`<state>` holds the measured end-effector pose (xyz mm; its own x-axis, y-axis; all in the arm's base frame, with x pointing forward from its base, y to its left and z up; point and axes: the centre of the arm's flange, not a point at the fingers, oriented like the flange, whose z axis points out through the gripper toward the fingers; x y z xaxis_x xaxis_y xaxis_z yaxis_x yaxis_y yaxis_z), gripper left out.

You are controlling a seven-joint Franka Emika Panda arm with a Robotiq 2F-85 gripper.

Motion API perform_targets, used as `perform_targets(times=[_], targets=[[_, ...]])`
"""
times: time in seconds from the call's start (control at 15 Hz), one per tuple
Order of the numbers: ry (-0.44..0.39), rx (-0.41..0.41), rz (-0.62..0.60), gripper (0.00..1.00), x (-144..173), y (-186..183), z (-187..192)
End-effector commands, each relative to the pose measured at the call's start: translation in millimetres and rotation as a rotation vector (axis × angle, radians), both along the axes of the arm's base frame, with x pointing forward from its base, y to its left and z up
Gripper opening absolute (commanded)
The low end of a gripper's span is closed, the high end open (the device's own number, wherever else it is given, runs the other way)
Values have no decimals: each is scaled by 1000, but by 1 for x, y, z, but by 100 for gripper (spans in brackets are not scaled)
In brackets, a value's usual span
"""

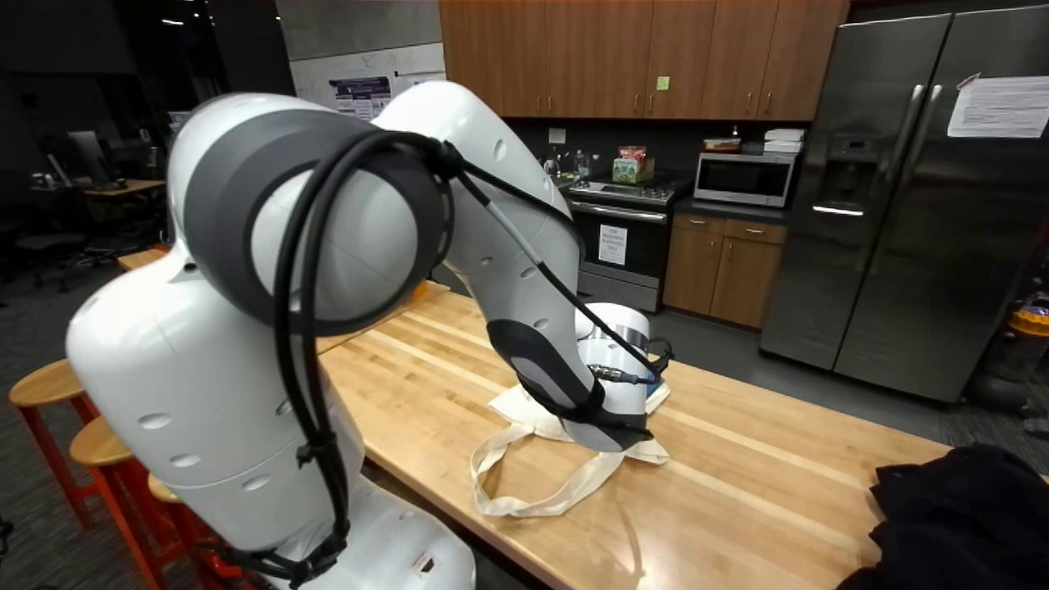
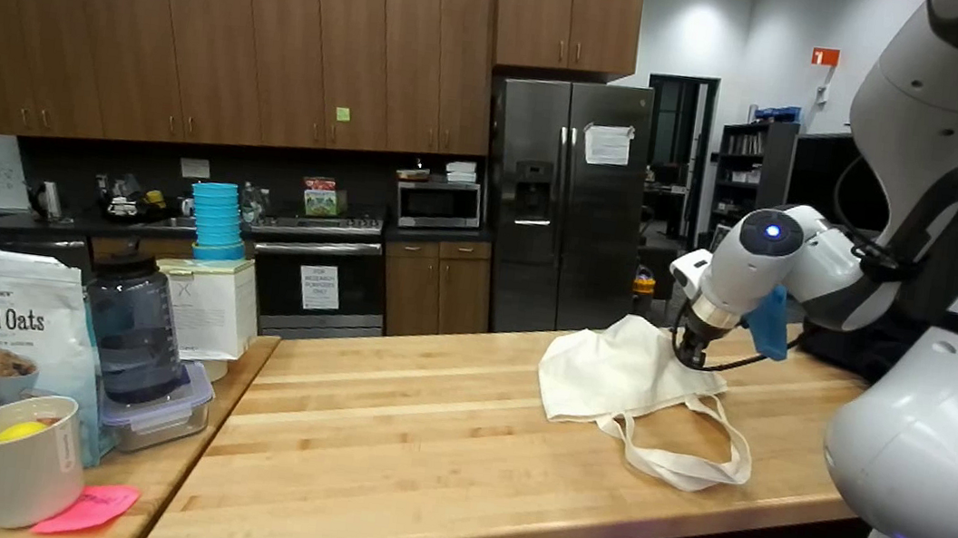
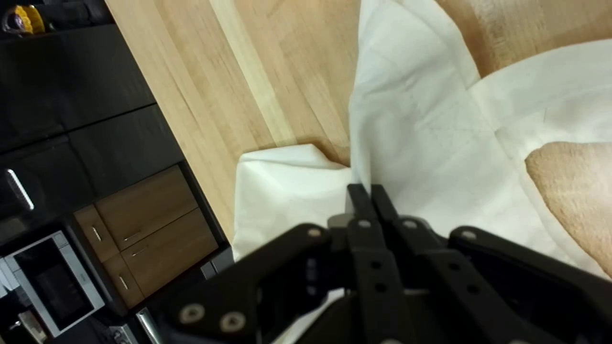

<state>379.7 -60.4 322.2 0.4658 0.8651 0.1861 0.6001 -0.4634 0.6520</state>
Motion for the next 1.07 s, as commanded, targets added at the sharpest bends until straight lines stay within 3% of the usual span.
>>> perform_targets(times=[0.0,0.93,1.0], targets=[[-26,3,6,1,-5,-6,-13],[-6,-9,0,3,0,2,-3],[-6,-9,0,28,0,2,-3]])
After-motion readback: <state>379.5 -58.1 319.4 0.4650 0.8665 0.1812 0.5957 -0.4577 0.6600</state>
